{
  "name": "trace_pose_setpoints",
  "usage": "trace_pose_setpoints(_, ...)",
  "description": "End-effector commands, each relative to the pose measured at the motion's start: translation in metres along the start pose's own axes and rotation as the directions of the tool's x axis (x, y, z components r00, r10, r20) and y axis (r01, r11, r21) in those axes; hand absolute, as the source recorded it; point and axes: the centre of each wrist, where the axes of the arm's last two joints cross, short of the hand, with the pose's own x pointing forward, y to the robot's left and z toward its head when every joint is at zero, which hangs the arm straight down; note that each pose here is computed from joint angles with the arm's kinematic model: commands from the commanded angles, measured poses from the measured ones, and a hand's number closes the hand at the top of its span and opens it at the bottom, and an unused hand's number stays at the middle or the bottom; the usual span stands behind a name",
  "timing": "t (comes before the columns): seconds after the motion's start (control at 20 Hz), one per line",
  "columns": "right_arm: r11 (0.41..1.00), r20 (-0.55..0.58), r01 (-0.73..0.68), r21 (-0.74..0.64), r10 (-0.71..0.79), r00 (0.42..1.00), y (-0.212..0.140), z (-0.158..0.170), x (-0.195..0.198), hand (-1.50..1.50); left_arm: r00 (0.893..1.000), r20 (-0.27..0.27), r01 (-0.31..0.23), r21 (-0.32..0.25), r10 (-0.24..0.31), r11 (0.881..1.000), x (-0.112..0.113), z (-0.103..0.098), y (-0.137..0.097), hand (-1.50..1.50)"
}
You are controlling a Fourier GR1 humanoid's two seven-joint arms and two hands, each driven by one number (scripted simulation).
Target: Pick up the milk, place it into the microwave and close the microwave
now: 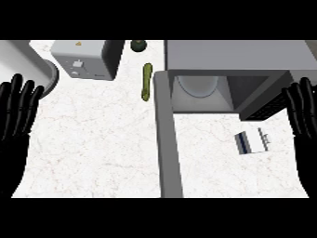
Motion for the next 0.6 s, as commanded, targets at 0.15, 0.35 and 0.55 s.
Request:
trace_pose_setpoints(0.15,0.982,-0.009,-0.156,-0.110,0.156,0.988,-0.032,0.020,0.008,-1.50,0.999,-0.040,-0.019,0.025,0.020,1.000,0.013,0.001,0.021,-1.50)
trace_pose_setpoints(0.35,0.995,-0.006,-0.039,-0.087,0.039,0.999,-0.032,0.026,0.003,-1.50,0.962,-0.111,-0.238,0.094,0.248,0.967,-0.015,0.018,0.017,-1.50)
trace_pose_setpoints(0.55,0.989,-0.007,-0.075,-0.130,0.075,0.997,-0.039,0.032,0.017,-1.50,0.967,-0.114,-0.224,0.055,0.229,0.973,0.031,0.028,0.050,-1.50)
